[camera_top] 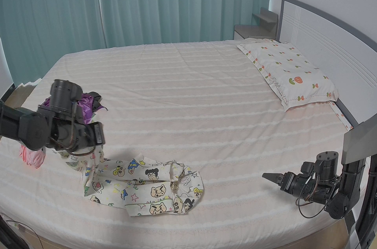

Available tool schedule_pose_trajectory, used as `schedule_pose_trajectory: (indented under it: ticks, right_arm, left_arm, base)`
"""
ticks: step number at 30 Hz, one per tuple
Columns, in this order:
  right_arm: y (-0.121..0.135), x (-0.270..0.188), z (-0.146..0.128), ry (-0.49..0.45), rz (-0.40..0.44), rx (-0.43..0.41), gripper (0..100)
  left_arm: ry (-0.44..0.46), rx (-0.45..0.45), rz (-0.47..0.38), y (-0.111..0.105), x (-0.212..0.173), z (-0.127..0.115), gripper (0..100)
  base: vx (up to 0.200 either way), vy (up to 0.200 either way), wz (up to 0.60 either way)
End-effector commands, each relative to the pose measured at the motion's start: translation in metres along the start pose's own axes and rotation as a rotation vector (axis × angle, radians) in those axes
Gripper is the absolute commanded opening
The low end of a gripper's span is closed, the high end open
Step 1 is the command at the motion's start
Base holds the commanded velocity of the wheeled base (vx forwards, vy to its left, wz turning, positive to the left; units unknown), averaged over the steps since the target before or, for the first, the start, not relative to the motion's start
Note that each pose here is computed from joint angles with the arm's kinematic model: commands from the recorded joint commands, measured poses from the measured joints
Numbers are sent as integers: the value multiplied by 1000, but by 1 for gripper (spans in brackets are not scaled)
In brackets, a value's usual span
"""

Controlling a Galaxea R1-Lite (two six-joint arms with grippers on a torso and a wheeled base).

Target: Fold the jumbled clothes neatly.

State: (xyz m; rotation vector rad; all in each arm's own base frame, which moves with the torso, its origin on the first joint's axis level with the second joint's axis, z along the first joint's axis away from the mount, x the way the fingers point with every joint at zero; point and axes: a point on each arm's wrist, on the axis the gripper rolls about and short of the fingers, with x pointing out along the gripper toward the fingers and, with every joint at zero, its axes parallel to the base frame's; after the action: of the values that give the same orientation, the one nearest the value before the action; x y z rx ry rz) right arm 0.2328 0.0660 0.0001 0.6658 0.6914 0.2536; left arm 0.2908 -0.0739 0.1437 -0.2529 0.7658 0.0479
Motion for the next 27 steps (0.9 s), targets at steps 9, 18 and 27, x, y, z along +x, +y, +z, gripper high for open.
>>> schedule_pose_trajectory:
  ticks: [9, 18, 27]
  right_arm:
    - [0, 2, 0, -6, 7, -7, 100]
    - [-2, 3, -2, 3, 0, -27, 100]
    - [-2, 3, -2, 3, 0, -27, 100]
  left_arm:
    - [139, -47, 17, -110, 80, -74, 0]
    - [154, -106, -11, -124, 85, -80, 0]
    - [188, -122, -2, -121, 88, -87, 100]
  base:
    - [0, 0, 0]
    - [0, 0, 0]
    - [0, 0, 0]
